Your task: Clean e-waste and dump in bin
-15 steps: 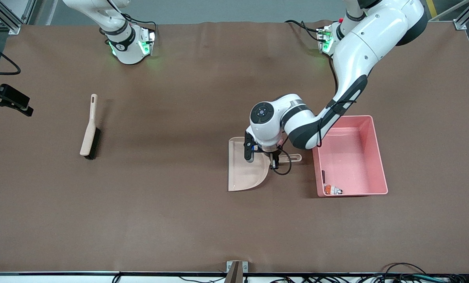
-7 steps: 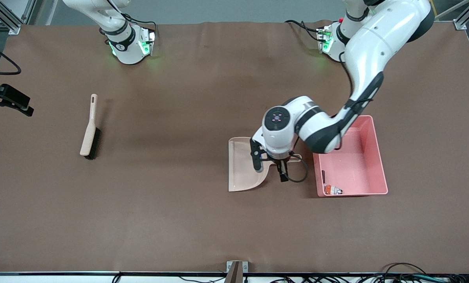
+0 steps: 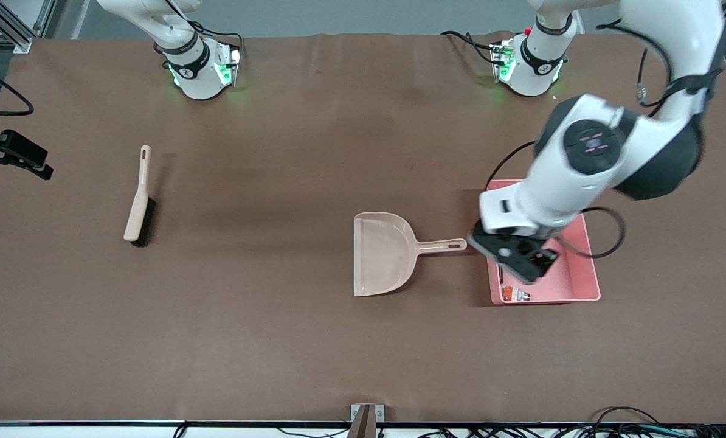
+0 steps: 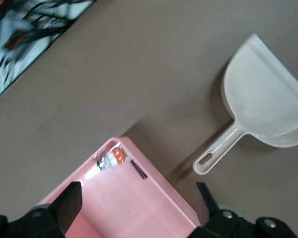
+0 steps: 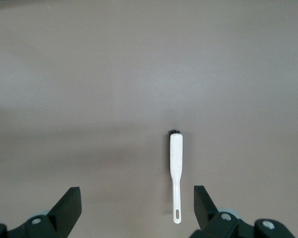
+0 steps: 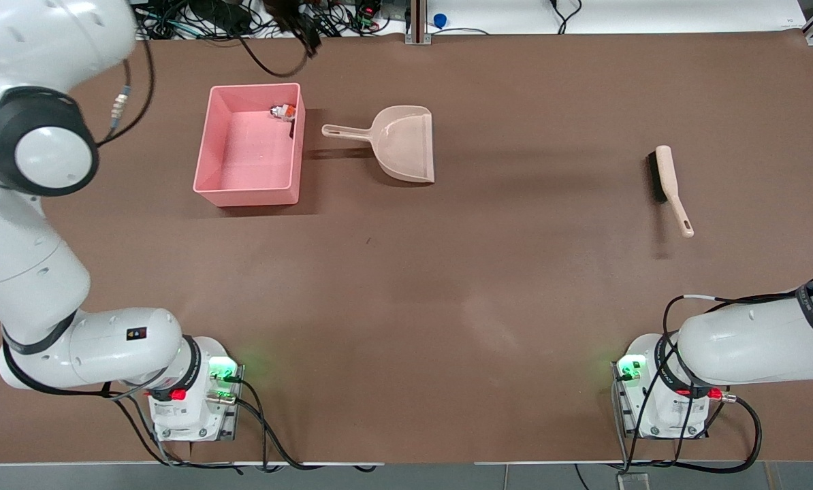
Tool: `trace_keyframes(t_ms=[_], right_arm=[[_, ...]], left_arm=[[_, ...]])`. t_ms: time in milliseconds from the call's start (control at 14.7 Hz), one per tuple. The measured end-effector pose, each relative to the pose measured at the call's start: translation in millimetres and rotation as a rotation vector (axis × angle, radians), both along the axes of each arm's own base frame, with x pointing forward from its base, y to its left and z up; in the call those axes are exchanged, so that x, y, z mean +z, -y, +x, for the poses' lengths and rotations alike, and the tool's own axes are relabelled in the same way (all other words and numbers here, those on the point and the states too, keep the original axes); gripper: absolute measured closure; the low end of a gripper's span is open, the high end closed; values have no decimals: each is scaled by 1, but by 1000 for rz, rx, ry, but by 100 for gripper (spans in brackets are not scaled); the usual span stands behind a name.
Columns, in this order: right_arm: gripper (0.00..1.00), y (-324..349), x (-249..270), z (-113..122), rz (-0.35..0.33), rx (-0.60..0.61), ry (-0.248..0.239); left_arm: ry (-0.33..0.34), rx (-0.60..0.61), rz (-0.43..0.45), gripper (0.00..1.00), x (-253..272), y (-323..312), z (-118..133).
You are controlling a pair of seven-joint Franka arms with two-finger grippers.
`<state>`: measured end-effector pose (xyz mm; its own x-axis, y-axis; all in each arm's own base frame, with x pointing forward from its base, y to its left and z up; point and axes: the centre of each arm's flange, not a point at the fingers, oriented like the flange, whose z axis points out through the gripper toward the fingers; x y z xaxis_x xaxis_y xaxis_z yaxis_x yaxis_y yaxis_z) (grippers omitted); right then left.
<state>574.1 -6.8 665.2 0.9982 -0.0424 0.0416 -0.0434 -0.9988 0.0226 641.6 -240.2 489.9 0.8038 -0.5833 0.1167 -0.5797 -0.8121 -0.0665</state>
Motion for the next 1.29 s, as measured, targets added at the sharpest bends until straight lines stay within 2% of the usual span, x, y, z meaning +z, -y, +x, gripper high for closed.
trace_keyframes(t_ms=[204, 409, 477, 613, 886, 1294], right_arm=[[0, 0, 0, 0, 0, 0, 0], [0, 0, 0, 0, 0, 0, 0], [0, 0, 0, 0, 0, 0, 0], [0, 0, 0, 0, 0, 0, 0], [0, -1, 0, 0, 0, 1, -1], [0, -1, 0, 0, 0, 2, -3]], left_arm=[[15, 254, -1, 0, 39, -39, -5], [75, 378, 53, 0, 72, -74, -10], [73, 414, 68, 0, 85, -85, -17], [21, 486, 46, 0, 111, -105, -37], [-9, 578, -10, 0, 144, -142, -75], [-60, 623, -50, 0, 144, -168, -130]])
